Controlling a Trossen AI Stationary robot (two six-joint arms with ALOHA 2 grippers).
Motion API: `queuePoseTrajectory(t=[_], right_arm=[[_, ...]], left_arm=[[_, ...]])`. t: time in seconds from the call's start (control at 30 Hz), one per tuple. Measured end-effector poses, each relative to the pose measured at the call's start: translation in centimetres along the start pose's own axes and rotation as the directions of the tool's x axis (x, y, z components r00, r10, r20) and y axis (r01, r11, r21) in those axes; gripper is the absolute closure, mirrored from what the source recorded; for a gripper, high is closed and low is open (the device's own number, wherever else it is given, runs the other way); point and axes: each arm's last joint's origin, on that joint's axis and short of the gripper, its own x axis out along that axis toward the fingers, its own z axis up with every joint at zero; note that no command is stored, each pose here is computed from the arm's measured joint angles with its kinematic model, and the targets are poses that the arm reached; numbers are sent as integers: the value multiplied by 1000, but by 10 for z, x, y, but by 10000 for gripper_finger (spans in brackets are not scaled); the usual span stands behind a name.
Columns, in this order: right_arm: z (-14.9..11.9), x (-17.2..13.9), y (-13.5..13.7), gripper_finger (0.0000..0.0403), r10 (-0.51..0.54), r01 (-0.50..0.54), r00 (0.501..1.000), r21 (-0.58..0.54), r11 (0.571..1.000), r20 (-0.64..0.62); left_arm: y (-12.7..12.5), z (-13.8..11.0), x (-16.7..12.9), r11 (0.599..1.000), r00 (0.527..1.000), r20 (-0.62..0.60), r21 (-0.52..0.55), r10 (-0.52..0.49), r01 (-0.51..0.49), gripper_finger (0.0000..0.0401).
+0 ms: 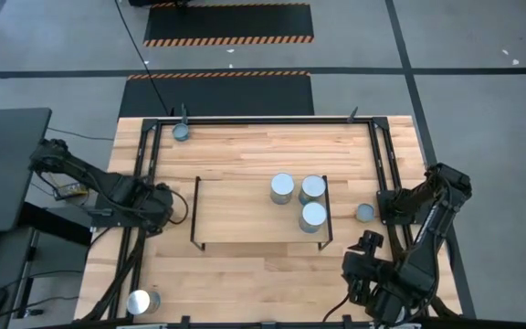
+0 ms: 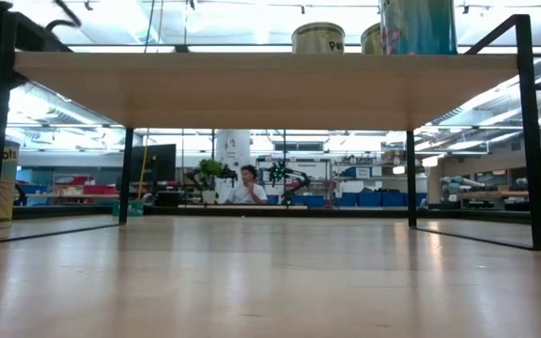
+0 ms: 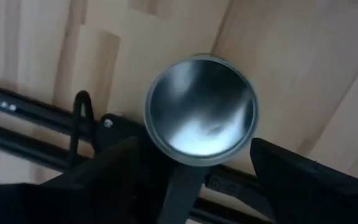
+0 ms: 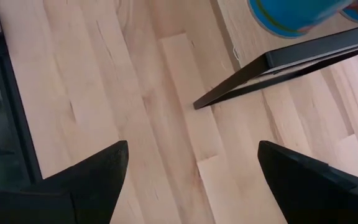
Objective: Pick and place cans onto a shelf
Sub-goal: Put the canned carrots on the shelf
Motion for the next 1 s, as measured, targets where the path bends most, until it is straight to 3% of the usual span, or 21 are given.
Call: queuePoseTrajectory(t=[0.2,0.37,0.57,0.77,1.0], right_arm=[[7,4,-2,36,-10,10,1000,15,1000,-6],[16,9,-6,36,-21,22,1000,10,1000,-22],[20,12,-8,36,-28,28,999,-6,1000,-26],[19,11,-6,36,-21,21,1000,-13,1000,-22],[15,8,-4,36,-11,11,1000,-33,999,-12]], left_arm=[[6,3,-1,1000,1000,24,-22,0,0,86],[14,14,1,988,999,-19,-149,-31,28,86],[23,24,2,952,990,-66,-288,-127,103,86],[31,26,3,886,990,-66,-457,-125,81,85],[34,28,3,867,989,-65,-491,-131,82,102]])
